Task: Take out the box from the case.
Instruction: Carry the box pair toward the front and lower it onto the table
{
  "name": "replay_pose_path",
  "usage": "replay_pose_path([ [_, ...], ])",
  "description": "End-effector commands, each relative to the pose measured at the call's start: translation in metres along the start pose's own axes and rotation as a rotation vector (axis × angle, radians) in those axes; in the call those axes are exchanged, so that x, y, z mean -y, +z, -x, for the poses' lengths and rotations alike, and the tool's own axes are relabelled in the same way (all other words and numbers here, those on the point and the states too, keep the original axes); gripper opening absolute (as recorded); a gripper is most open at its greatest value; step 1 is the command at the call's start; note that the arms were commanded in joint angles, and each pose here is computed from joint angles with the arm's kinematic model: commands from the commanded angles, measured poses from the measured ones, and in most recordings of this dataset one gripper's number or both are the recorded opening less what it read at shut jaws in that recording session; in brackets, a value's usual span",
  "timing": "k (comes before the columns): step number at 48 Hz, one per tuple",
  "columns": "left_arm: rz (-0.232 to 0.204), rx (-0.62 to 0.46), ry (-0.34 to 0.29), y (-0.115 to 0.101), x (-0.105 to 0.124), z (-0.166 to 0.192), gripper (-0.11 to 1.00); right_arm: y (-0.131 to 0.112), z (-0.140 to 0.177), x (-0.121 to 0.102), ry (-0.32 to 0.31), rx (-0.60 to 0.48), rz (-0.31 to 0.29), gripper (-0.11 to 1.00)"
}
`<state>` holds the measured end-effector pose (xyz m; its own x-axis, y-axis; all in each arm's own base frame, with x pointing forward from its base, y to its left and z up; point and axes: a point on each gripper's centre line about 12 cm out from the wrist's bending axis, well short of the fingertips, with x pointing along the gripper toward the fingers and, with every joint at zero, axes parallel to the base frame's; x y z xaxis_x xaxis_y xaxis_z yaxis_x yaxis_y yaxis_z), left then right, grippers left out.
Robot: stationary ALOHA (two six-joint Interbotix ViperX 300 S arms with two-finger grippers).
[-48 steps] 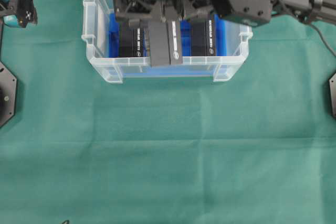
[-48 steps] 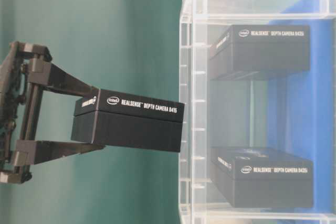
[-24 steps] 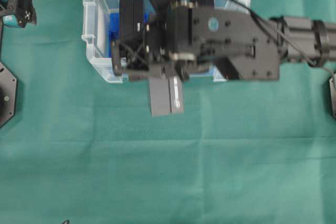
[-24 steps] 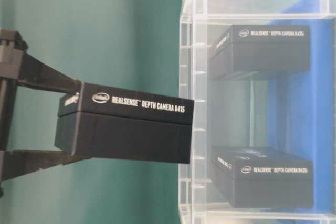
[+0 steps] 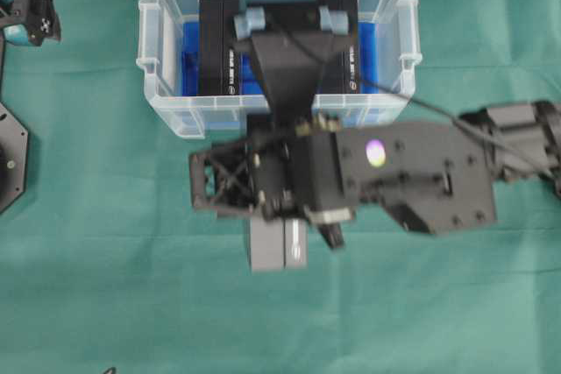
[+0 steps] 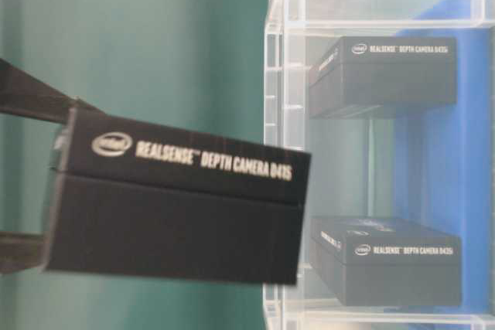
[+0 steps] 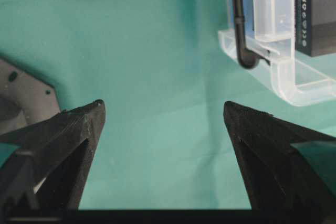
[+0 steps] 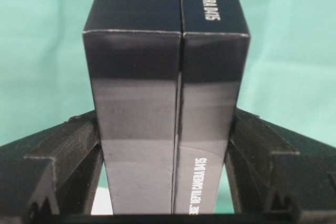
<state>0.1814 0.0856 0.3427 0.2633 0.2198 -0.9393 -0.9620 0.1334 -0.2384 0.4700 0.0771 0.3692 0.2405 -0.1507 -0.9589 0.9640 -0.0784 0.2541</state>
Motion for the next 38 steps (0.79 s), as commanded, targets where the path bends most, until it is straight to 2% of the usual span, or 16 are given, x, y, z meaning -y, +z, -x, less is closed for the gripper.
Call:
replay_pose_path([
  [1, -0.002, 0.012, -0.022, 0.001, 0.002, 0.006, 0.93, -0.006, 0.022, 0.001, 0.065, -0.021, -0.015, 0.68],
  [9, -0.001, 0.012, -0.020, 0.001, 0.002, 0.006, 0.93, -0.016, 0.023, 0.003, 0.071, -0.032, -0.026, 0.68],
  [38, 0.000, 0.012, -0.020, 0.002, 0.002, 0.005, 0.93, -0.015, 0.018, 0.002, 0.061, -0.028, -0.020, 0.68],
])
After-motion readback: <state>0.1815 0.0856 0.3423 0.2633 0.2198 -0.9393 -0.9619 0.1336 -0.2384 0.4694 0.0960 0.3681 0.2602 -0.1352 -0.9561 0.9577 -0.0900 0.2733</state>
